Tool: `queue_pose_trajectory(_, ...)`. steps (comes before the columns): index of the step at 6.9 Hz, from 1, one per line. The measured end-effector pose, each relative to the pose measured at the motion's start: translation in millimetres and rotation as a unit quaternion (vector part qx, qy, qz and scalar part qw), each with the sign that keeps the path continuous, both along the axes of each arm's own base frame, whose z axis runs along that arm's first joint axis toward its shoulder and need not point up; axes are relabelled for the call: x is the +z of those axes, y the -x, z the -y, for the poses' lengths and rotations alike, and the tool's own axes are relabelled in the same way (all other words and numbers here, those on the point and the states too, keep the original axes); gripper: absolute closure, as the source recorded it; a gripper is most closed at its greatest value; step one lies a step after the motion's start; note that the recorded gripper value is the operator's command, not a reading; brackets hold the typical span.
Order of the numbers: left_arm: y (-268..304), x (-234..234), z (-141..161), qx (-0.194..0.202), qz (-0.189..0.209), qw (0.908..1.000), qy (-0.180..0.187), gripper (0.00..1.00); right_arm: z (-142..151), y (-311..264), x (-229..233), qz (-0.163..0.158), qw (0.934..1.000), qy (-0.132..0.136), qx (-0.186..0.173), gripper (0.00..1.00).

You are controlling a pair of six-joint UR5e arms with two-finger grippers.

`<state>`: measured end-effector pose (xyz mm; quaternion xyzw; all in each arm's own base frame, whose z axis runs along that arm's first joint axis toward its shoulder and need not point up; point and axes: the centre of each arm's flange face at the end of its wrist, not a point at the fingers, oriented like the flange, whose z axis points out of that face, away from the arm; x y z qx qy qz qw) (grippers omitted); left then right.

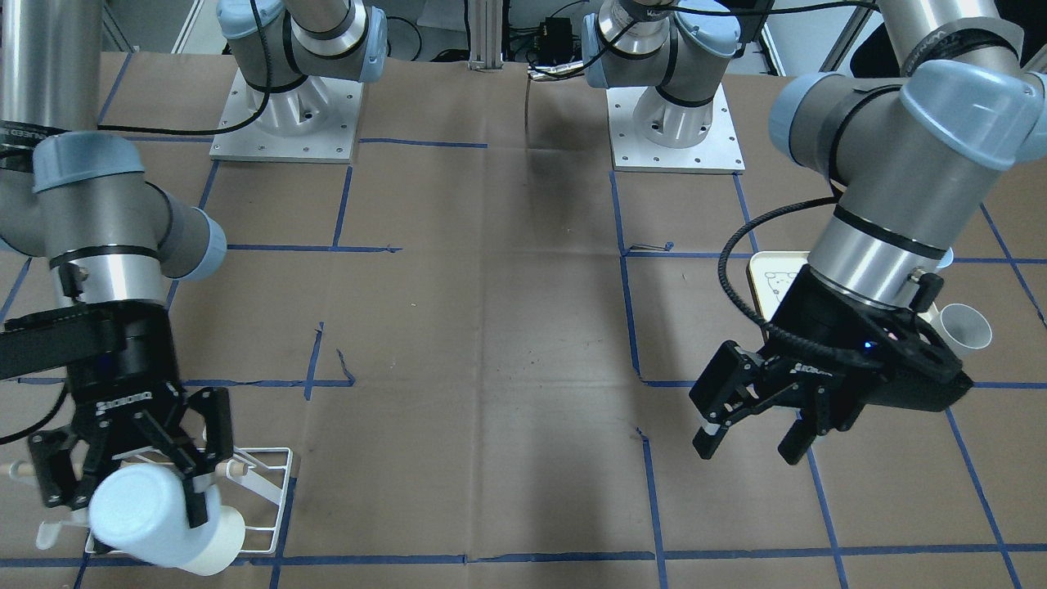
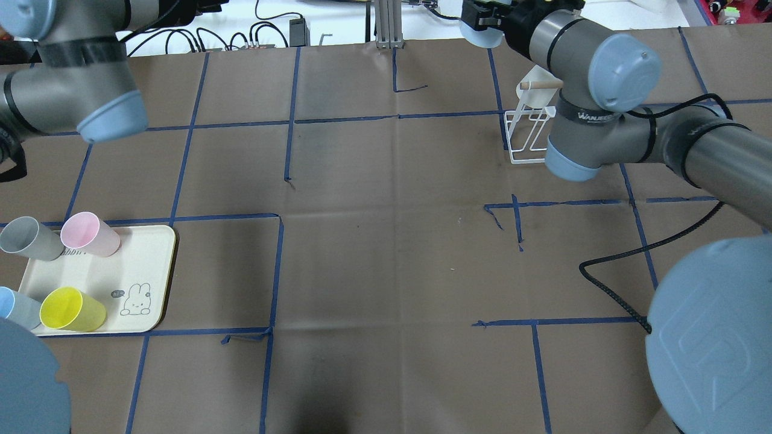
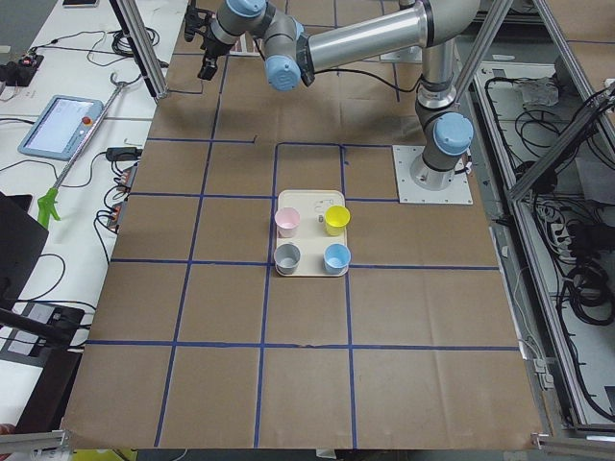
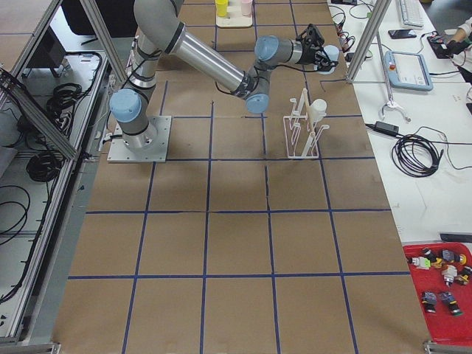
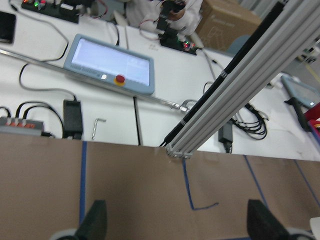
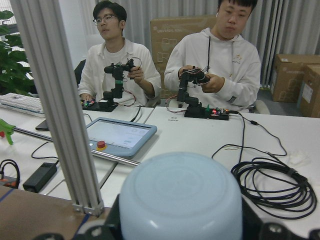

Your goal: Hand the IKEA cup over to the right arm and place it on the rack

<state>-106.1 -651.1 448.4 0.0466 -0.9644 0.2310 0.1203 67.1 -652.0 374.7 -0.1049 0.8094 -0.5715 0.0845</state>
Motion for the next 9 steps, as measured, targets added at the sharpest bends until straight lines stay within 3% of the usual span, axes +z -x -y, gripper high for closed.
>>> queue_pose_trajectory(2, 19, 3, -44, 0.001, 0.069, 0.9880, -0.138, 0.00, 30, 58, -8, -0.044, 0.9988, 0.009, -0.021, 0.69)
queue_pose_trajectory(3, 21, 10, -71, -0.003, 0.085, 0.9790, -0.185, 0.00, 40, 81, -21, -0.046, 0.9986, 0.002, -0.027, 0.69)
queue_pose_trajectory(5, 22, 22, -104, -0.016, 0.097, 0.9729, -0.209, 0.00, 37, 121, -46, -0.041, 0.9987, -0.015, -0.028, 0.70)
queue_pose_trajectory(9, 17, 25, -145, -0.064, 0.112, 0.9712, -0.200, 0.00, 20, 151, -86, -0.033, 0.9974, -0.051, -0.040, 0.70)
